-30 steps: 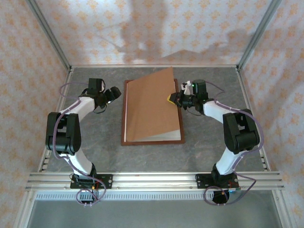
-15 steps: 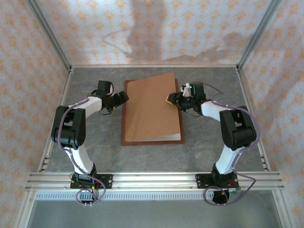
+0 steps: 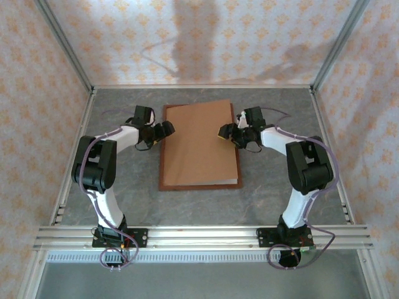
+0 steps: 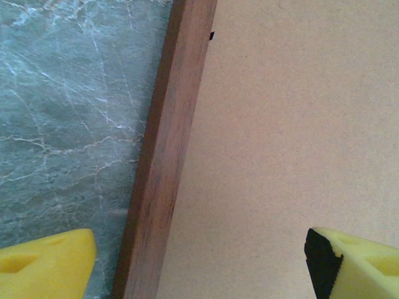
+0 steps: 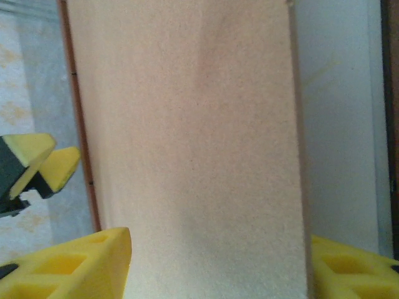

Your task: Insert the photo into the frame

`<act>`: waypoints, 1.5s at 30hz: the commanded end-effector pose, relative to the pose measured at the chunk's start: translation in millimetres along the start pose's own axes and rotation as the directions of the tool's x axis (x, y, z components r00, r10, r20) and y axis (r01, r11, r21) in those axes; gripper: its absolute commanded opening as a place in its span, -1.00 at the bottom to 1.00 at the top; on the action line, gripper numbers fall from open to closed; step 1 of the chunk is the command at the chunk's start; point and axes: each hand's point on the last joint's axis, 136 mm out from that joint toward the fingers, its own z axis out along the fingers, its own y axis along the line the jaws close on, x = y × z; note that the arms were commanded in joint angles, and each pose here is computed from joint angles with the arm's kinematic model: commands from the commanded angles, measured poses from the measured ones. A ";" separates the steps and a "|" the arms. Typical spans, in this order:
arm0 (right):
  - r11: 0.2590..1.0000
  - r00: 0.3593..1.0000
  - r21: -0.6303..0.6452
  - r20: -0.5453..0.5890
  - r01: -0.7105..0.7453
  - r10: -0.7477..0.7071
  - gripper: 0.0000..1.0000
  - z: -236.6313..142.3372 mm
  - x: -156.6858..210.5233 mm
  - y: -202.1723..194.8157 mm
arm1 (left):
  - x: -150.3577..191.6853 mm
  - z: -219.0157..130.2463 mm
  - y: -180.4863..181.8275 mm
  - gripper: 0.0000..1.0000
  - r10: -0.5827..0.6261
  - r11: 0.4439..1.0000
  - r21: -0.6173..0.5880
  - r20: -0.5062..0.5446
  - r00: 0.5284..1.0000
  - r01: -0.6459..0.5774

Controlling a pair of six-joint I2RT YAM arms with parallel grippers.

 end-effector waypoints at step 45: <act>0.940 0.991 0.318 -0.089 0.121 -0.097 0.44 -4.0 -0.1 -31.8 | 3.1 13.0 -20.4 0.73 0.018 0.998 0.064 -0.032 0.999 -0.016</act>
